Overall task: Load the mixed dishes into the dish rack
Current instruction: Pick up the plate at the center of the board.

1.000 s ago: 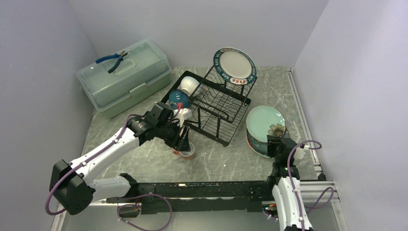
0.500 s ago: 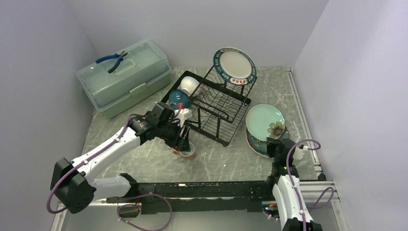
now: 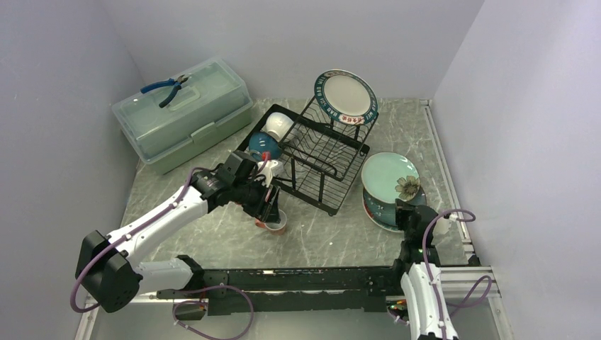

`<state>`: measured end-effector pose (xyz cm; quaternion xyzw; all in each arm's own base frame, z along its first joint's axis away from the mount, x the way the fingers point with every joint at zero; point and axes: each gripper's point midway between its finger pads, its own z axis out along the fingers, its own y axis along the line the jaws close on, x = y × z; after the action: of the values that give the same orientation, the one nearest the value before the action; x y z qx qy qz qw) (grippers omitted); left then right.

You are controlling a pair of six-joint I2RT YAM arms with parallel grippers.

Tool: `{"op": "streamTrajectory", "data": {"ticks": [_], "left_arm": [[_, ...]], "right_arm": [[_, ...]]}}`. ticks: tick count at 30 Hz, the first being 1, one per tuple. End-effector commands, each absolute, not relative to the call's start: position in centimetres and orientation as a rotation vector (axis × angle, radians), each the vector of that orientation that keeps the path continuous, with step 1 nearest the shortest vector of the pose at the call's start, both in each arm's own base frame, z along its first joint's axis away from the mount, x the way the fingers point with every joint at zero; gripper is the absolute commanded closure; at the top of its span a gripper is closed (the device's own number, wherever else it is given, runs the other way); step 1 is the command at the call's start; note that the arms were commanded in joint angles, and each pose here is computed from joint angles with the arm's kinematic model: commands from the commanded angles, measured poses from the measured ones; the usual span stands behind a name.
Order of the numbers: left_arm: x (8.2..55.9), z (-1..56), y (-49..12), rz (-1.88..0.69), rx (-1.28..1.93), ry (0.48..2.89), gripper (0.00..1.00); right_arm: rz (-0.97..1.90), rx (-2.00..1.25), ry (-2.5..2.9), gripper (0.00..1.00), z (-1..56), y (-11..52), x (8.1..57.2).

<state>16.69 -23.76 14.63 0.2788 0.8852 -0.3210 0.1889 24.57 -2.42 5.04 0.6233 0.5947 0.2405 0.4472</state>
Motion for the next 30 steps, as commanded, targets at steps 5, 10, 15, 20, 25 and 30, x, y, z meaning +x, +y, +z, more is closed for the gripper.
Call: {"op": "streamTrajectory", "data": {"ticks": [5,10,15,20,25,30], "left_arm": [[17.5,15.9,-24.3,-0.896,0.810,2.434,0.41],[17.5,16.0,-24.2,-0.892,0.808,2.435,0.41],[17.5,16.2,-24.0,-0.880,0.800,2.429,0.41],[17.4,16.2,-24.0,-0.879,0.796,2.435,0.41],[17.6,16.4,-23.9,-0.873,0.786,2.427,0.42],[17.6,16.5,-23.9,-0.870,0.783,2.423,0.42]], "right_arm": [[0.462,1.524,1.541,1.00,5.8,-3.1,22.5],[0.471,1.490,1.530,1.00,7.5,-3.1,22.7],[0.463,1.449,1.488,1.00,10.1,-3.6,22.7],[0.468,1.426,1.465,1.00,12.1,-3.7,22.7],[0.464,1.398,1.432,1.00,14.3,-4.0,22.5],[0.490,1.367,1.397,1.00,16.9,-3.9,22.4]]}}
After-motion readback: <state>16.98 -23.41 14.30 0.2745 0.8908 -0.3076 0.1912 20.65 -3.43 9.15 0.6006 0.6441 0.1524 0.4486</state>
